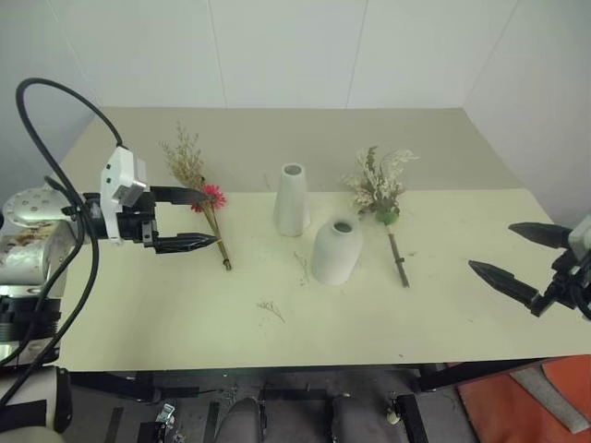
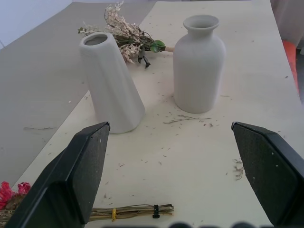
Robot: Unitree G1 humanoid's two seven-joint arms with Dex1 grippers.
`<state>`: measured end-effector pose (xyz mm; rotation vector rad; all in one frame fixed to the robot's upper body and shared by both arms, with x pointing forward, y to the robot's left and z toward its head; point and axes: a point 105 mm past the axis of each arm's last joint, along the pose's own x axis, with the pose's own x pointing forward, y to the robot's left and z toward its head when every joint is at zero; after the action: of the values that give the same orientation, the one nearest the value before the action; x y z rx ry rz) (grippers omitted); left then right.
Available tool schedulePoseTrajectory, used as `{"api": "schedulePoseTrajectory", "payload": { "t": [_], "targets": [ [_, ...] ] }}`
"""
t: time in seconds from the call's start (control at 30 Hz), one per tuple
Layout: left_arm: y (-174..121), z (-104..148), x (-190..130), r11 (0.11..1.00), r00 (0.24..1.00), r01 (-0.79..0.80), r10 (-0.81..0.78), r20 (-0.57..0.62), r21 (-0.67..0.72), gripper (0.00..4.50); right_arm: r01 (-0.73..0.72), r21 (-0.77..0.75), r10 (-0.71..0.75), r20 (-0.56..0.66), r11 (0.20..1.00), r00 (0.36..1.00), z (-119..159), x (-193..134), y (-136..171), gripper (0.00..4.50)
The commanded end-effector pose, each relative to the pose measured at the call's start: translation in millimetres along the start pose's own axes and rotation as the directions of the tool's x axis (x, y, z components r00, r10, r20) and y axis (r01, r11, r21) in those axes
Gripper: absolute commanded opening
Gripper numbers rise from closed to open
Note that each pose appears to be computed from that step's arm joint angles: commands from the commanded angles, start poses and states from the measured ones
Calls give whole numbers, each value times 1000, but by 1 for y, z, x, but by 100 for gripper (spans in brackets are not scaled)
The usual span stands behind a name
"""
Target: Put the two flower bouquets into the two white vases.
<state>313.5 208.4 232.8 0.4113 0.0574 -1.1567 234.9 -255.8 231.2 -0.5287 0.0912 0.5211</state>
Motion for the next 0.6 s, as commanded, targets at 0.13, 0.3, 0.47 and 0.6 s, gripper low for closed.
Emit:
{"api": "schedulePoseTrajectory", "payload": {
  "t": [0.13,0.3,0.47,0.6],
  "targets": [
    [25,-5,11,952,963,-266,257,-79,-152,447,0,-25,1,45,1000,999,15,10,-3,450],
    [32,-7,31,831,900,-433,418,-121,-349,447,-70,-79,77,87,994,993,31,23,7,450],
    [54,-36,40,506,676,-729,639,-367,-461,447,-101,-88,110,101,991,989,37,35,7,450],
    [48,-18,49,368,540,-835,689,-483,-409,447,-125,-90,133,92,988,987,35,41,9,450]
  ]
}}
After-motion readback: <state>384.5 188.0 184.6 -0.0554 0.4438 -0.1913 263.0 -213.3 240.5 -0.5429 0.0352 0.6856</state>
